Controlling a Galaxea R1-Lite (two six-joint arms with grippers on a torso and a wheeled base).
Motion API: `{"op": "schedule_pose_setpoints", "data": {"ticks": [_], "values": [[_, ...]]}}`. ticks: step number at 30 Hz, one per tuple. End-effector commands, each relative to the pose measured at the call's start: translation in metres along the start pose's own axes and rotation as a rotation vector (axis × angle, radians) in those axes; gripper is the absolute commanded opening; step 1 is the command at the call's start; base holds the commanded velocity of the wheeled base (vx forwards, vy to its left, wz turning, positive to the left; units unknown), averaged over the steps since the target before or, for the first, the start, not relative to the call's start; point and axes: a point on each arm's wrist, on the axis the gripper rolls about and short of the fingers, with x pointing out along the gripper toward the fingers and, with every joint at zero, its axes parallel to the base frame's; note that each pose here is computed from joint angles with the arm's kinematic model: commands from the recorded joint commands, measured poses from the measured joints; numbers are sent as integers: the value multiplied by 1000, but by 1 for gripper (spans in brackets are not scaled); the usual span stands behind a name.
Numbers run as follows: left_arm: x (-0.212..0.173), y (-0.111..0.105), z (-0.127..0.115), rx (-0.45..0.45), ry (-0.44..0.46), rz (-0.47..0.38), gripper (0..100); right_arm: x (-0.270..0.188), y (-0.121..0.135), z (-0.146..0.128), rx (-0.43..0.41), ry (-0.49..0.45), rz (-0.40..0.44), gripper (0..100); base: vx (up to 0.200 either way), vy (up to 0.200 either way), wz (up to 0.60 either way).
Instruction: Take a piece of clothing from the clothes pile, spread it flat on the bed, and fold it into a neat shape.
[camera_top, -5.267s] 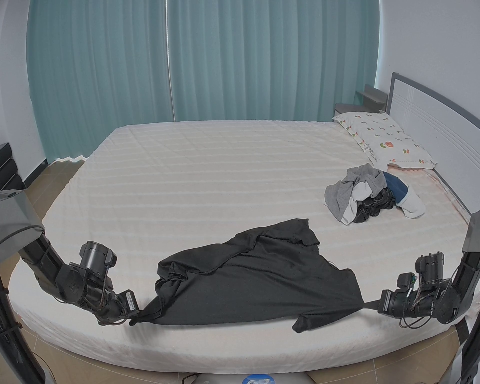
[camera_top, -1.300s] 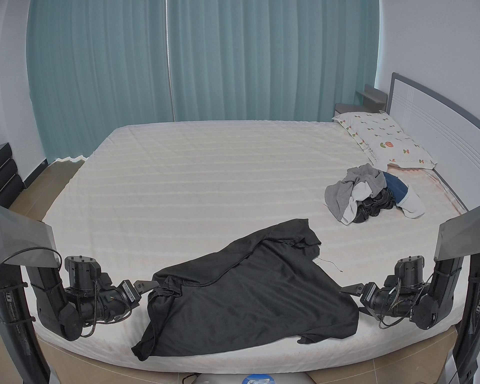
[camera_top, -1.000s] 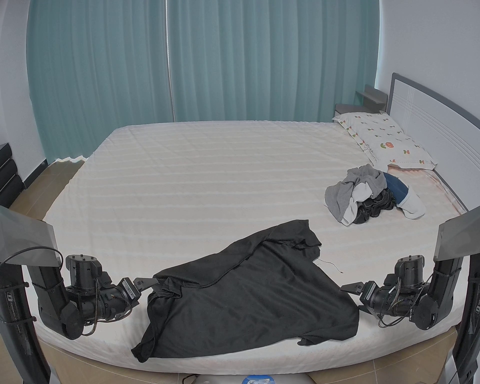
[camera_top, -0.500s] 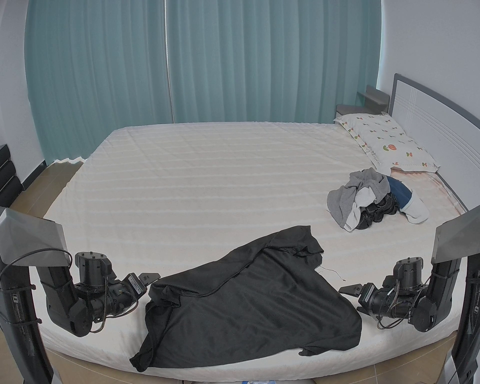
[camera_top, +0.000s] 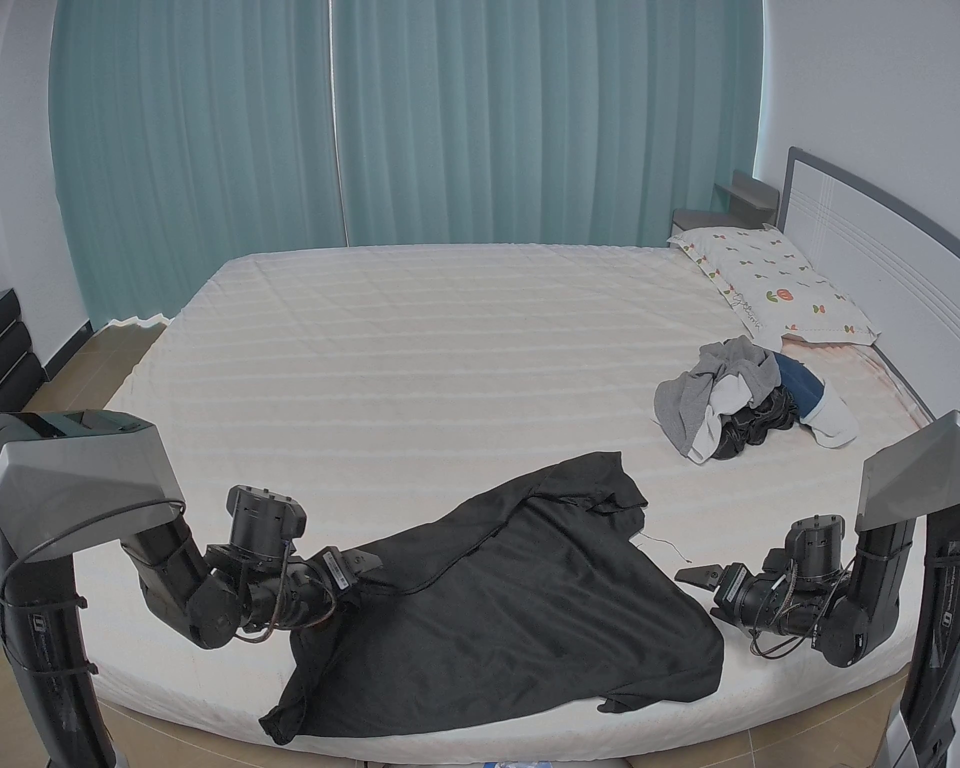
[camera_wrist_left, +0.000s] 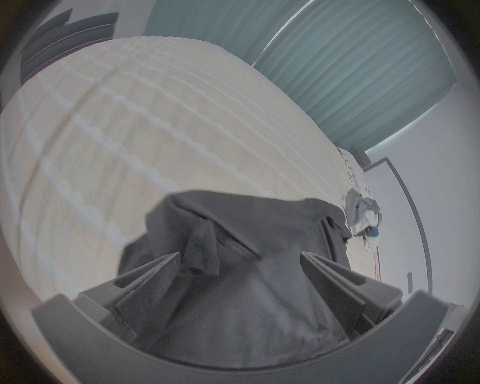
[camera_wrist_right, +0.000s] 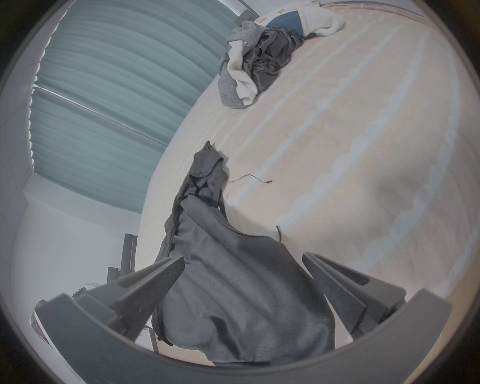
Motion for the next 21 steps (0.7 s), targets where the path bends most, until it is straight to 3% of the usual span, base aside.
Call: {"op": "schedule_pose_setpoints", "data": {"ticks": [1, 21], "values": [[-9, -13, -13, 29, 7, -15, 100, 4, -7, -11, -4, 27, -14, 100, 0, 0, 0], [11, -3, -21, 19, 32, 33, 100, 6, -9, -19, -22, 32, -24, 100, 0, 0, 0]]}}
